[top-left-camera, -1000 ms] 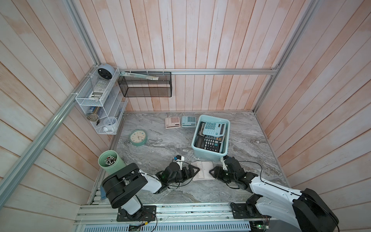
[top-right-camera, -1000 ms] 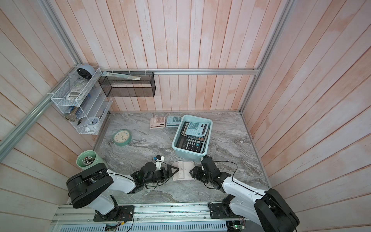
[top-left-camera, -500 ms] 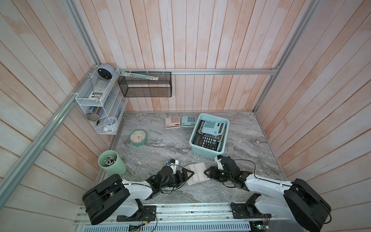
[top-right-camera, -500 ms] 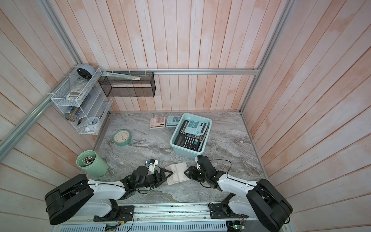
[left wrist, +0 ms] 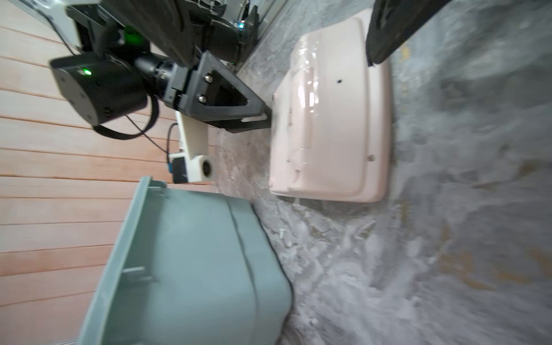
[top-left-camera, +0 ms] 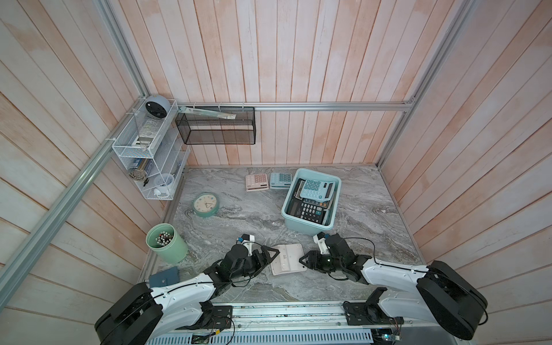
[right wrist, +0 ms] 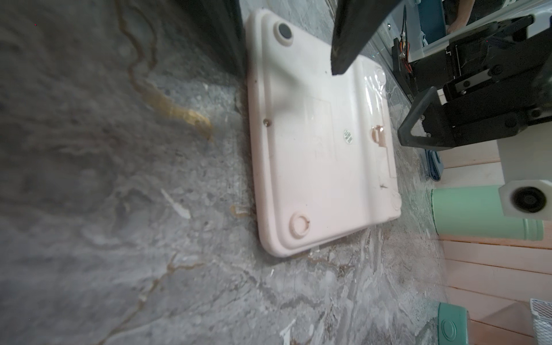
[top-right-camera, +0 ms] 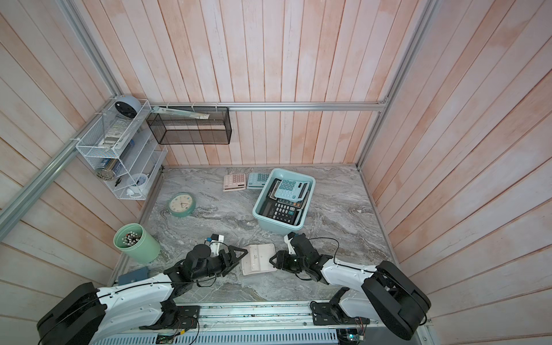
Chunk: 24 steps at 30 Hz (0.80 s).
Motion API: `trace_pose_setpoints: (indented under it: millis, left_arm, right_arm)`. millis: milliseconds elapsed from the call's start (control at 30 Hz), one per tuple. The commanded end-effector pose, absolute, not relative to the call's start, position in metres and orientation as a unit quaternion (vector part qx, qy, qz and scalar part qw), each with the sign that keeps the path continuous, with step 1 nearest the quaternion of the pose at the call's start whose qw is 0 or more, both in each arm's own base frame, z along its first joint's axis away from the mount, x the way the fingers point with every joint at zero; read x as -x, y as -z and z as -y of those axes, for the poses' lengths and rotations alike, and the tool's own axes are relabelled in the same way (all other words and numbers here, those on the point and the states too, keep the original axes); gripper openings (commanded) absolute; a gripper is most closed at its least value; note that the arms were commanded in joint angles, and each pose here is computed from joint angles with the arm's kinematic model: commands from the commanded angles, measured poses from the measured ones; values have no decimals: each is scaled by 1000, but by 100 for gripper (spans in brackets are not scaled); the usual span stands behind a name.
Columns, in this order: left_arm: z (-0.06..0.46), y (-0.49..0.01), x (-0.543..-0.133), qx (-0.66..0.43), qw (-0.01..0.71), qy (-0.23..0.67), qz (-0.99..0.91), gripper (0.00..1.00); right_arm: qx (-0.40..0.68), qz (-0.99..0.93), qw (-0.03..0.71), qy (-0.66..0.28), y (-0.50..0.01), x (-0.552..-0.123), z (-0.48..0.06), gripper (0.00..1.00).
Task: Put the calculator in the storage box
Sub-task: Move the calculator to the center of the board.
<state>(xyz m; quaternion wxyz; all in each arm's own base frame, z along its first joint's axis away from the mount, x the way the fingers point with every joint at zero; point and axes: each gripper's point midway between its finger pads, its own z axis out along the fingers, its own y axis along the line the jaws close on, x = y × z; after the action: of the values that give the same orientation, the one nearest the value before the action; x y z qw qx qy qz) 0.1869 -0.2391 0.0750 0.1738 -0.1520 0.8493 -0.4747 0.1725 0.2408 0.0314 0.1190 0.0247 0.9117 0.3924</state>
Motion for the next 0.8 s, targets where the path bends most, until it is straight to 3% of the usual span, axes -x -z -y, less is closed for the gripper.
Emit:
trace_pose_setpoints:
  millis: [0, 267, 767]
  left_arm:
    - [211, -41, -175, 173, 161, 399, -886, 95]
    - [211, -44, -151, 185, 143, 402, -885, 99]
    - [204, -40, -147, 223, 136, 423, -868, 100]
  right_arm:
    - [-28, -936, 92, -339, -9, -157, -225, 53]
    - [-11, -936, 97, -339, -14, -156, -242, 53]
    - [26, -922, 75, -380, -12, -142, -303, 48]
